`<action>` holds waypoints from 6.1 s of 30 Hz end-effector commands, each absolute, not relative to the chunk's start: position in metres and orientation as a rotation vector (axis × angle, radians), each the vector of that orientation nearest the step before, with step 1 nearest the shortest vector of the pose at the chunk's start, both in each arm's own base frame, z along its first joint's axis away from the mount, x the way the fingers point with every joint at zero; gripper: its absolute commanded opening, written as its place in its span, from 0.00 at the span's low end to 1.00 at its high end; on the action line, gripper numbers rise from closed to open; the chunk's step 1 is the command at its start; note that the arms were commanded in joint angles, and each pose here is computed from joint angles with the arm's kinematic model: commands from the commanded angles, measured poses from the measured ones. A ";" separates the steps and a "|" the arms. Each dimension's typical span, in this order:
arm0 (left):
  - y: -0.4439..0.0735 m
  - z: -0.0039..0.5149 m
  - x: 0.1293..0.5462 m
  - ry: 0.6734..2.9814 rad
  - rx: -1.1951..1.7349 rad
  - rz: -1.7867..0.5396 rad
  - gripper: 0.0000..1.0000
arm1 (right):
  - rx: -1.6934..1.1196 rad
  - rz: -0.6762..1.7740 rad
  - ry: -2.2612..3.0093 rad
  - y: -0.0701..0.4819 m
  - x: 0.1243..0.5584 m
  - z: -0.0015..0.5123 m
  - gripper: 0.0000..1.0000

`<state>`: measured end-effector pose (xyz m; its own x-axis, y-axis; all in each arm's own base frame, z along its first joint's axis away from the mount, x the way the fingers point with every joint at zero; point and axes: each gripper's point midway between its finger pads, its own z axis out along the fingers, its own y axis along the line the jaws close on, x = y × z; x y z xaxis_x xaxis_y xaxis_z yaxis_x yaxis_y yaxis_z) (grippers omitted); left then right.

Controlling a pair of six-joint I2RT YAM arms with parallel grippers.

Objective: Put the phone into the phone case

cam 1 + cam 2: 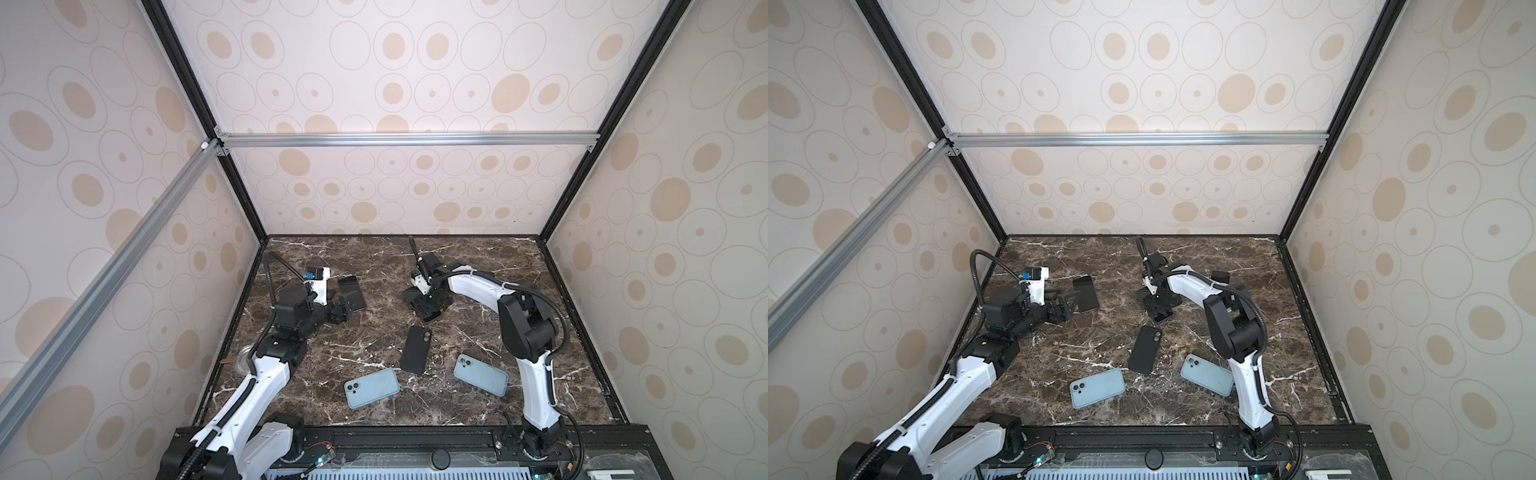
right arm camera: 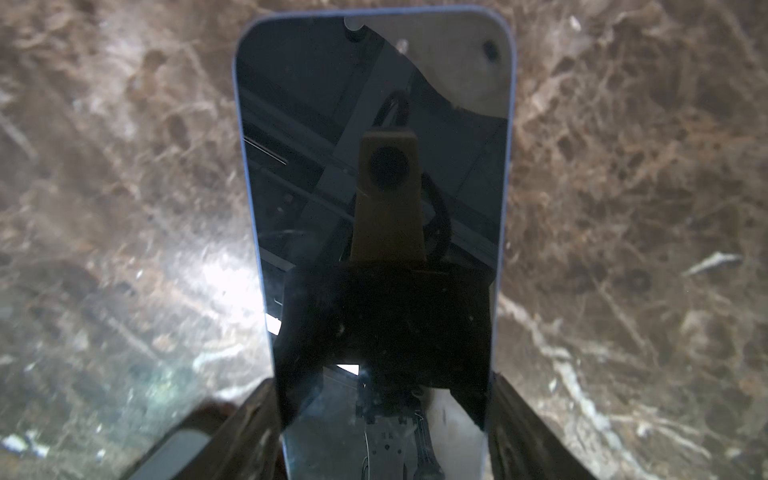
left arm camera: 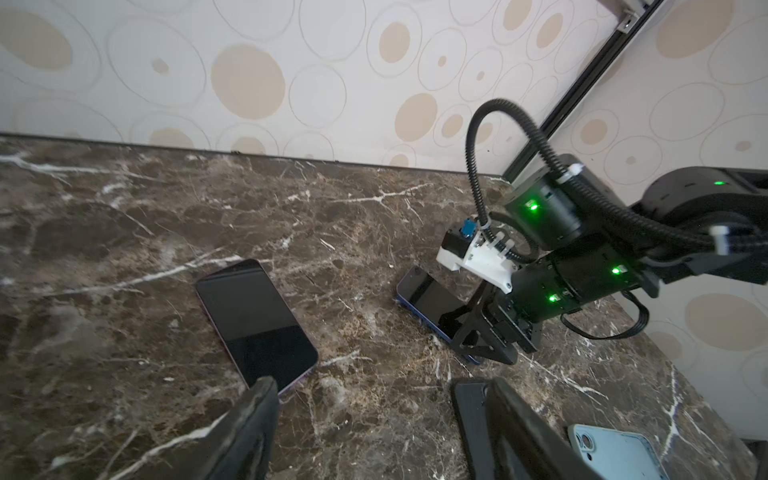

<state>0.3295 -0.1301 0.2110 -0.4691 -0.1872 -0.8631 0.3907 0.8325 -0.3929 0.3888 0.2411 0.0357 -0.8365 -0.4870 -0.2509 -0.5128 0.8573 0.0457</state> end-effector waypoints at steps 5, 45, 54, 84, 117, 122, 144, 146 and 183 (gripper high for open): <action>-0.161 0.222 0.350 1.979 0.103 -0.865 0.77 | -0.819 0.223 2.633 0.249 0.394 0.055 0.51; -0.179 0.200 0.372 2.117 0.188 -0.804 0.82 | -0.890 0.078 2.853 0.235 0.402 0.001 0.90; -0.178 0.204 0.370 2.109 0.196 -0.790 0.82 | -0.893 0.076 2.869 0.234 0.401 -0.003 0.67; -0.191 0.215 0.361 2.075 0.249 -0.897 0.82 | -0.817 0.252 2.374 0.251 0.409 0.131 0.53; -0.237 0.216 0.330 2.071 0.357 -1.359 0.56 | -1.273 0.601 1.825 0.331 0.311 0.208 0.54; -0.239 0.216 0.329 2.076 0.361 -1.384 0.46 | -1.296 0.563 1.791 0.333 0.308 0.216 0.54; -0.240 0.222 0.329 2.058 0.371 -1.379 0.00 | -1.331 0.392 1.738 0.341 0.309 0.238 0.55; -0.238 0.226 0.330 2.044 0.375 -1.364 0.00 | -1.288 0.389 1.753 0.339 0.310 0.243 0.66; -0.182 0.475 0.166 0.856 0.516 -1.588 0.00 | -0.850 1.276 1.232 0.293 0.183 0.458 0.62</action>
<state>0.1900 -0.1884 0.4532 -0.2321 -0.6021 -0.7640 0.9462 0.0425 -0.3209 0.1943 0.2889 0.4387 -0.1271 0.1862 -0.9743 -0.9532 0.2486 0.1719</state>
